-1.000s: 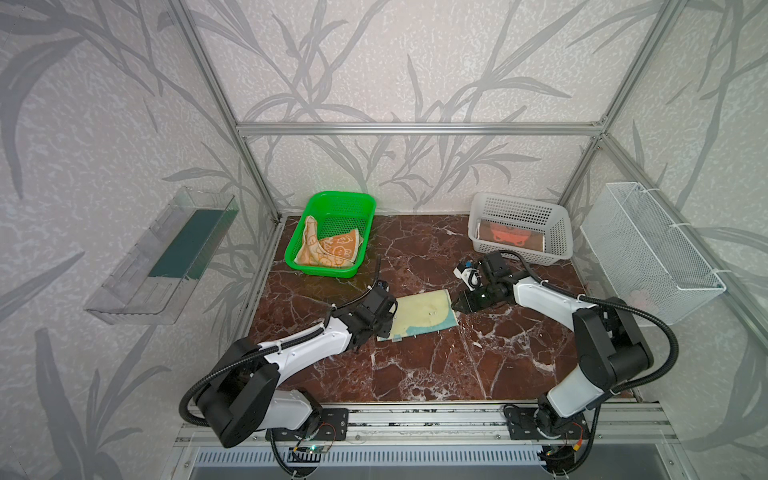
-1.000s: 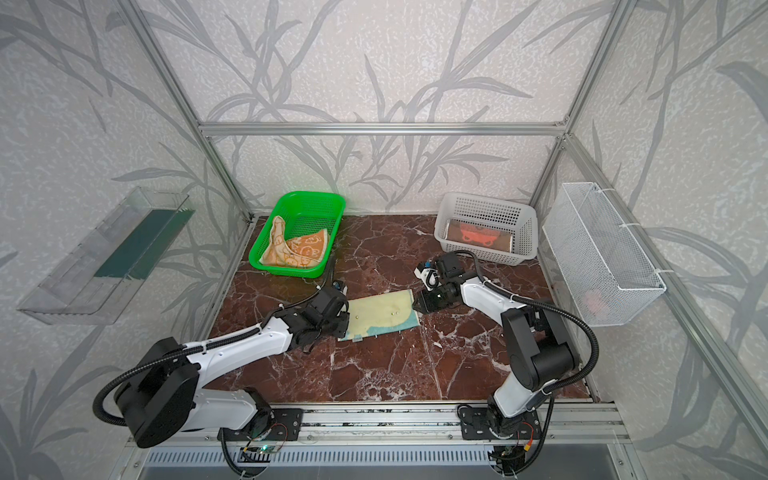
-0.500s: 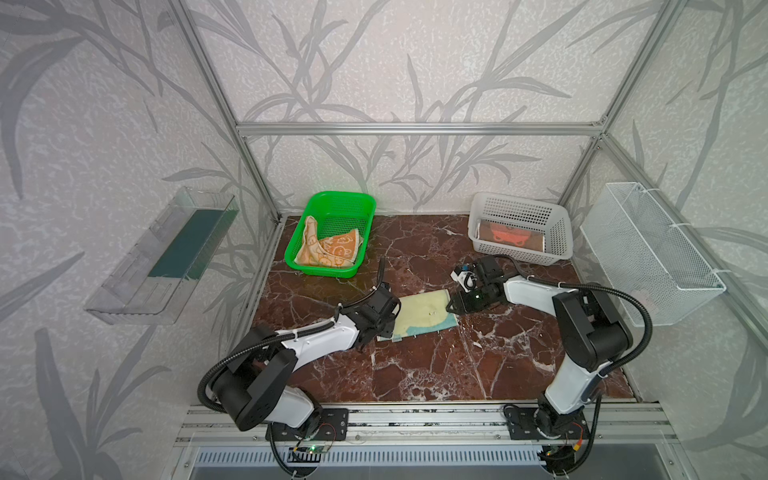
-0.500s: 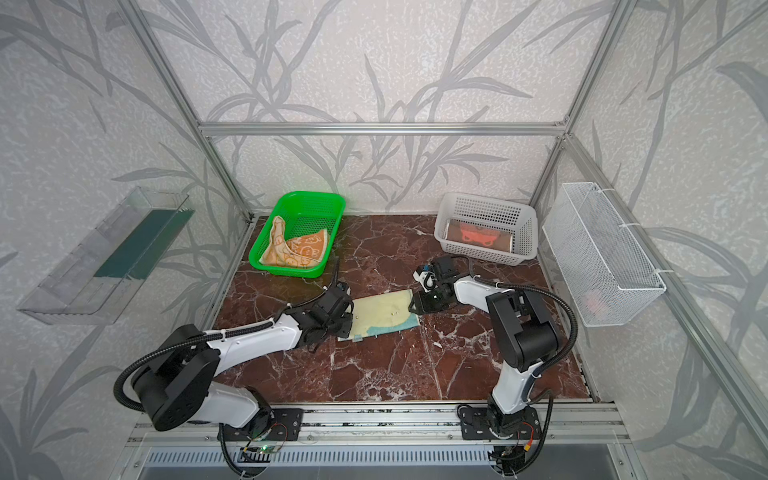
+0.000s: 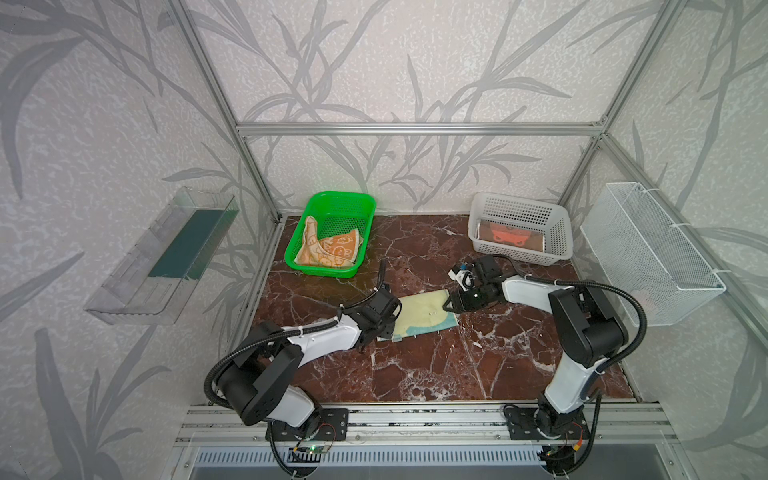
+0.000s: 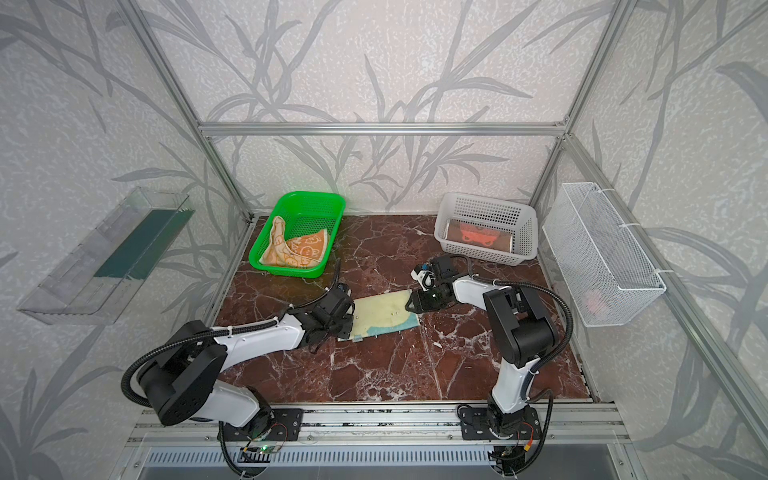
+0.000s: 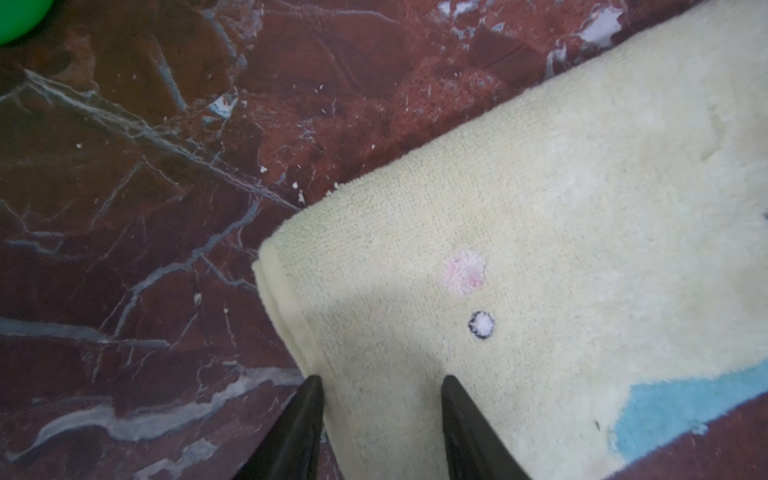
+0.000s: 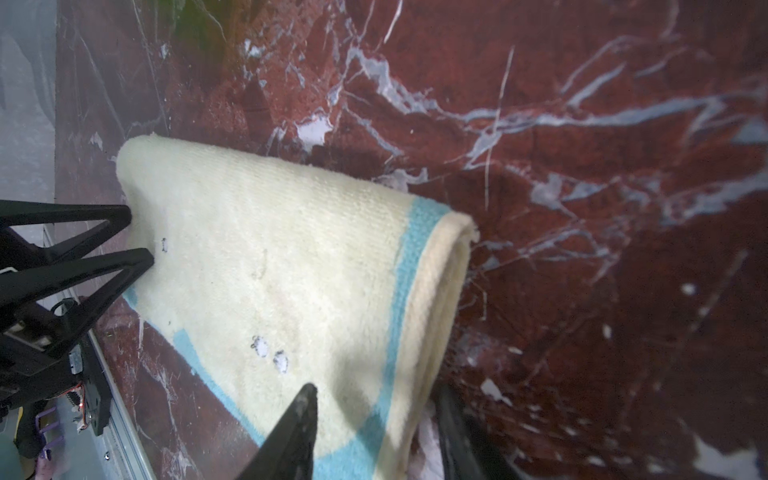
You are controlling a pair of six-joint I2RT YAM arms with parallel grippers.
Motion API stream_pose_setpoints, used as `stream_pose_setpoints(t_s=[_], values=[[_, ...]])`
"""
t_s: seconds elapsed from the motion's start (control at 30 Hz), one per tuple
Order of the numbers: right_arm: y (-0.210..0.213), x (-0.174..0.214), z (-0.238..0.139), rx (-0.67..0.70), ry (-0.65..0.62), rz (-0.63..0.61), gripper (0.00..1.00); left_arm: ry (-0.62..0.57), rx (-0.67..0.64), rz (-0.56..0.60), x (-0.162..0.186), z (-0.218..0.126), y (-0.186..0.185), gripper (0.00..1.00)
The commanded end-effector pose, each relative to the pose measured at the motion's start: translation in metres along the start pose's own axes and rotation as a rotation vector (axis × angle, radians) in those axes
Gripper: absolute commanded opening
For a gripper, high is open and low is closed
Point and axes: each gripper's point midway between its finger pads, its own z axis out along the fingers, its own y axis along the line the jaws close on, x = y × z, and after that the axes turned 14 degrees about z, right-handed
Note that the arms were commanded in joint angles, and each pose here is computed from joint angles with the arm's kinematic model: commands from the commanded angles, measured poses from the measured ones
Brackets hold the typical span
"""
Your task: Fold and stack the towels
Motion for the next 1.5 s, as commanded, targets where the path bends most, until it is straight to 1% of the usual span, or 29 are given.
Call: stream_pose_setpoints(t_s=[0.0, 0.17, 0.3, 0.4, 0.47, 0.6, 0.63, 0.77, 0.83, 0.9, 1.0, 1.13, 1.17, 1.2, 1.23, 1.47], values=[[-0.017, 0.025, 0.017, 0.068, 0.098, 0.052, 0.47, 0.017, -0.006, -0.020, 0.007, 0.005, 0.000, 0.47], [-0.014, 0.030, 0.025, 0.080, 0.120, 0.045, 0.46, 0.019, 0.000, -0.020, 0.009, 0.007, -0.001, 0.47], [-0.011, 0.032, 0.030, 0.073, 0.130, 0.049, 0.41, 0.022, 0.002, -0.021, 0.010, 0.008, -0.002, 0.47], [-0.010, 0.031, 0.033, 0.063, 0.132, 0.056, 0.33, 0.026, 0.004, -0.018, 0.011, 0.009, -0.002, 0.47], [-0.008, 0.029, 0.035, 0.049, 0.134, 0.061, 0.25, 0.028, 0.006, -0.016, 0.012, 0.010, -0.003, 0.47], [-0.003, 0.025, 0.038, 0.033, 0.132, 0.053, 0.02, 0.027, 0.005, -0.013, 0.012, 0.011, -0.003, 0.47], [-0.001, 0.022, 0.037, 0.031, 0.127, 0.049, 0.00, 0.024, 0.007, -0.013, 0.011, 0.010, -0.003, 0.47], [0.006, 0.004, 0.029, 0.050, 0.090, 0.006, 0.00, -0.023, -0.012, -0.012, -0.006, 0.000, 0.001, 0.50], [0.010, -0.011, 0.022, 0.075, 0.067, -0.025, 0.00, -0.056, -0.026, -0.002, -0.019, -0.009, 0.004, 0.61], [0.013, -0.026, 0.016, 0.106, 0.055, -0.056, 0.00, -0.087, -0.025, 0.007, -0.030, -0.017, 0.005, 0.66], [0.020, -0.056, 0.004, 0.139, 0.024, -0.105, 0.00, -0.127, -0.015, 0.007, -0.042, -0.026, 0.004, 0.69], [0.030, -0.097, -0.009, 0.164, -0.006, -0.160, 0.00, -0.136, -0.002, 0.008, -0.044, -0.028, 0.002, 0.71], [0.031, -0.106, -0.011, 0.170, -0.012, -0.167, 0.00, -0.135, 0.000, 0.007, -0.044, -0.028, 0.002, 0.76], [0.032, -0.116, -0.014, 0.178, -0.018, -0.180, 0.00, -0.134, 0.001, 0.003, -0.043, -0.028, 0.002, 0.84], [0.033, -0.125, -0.018, 0.185, -0.024, -0.189, 0.00, -0.131, 0.007, 0.004, -0.043, -0.027, 0.001, 0.98], [0.024, -0.182, -0.034, 0.223, -0.080, -0.183, 0.00, -0.099, 0.005, 0.029, -0.040, -0.022, -0.001, 0.98]])
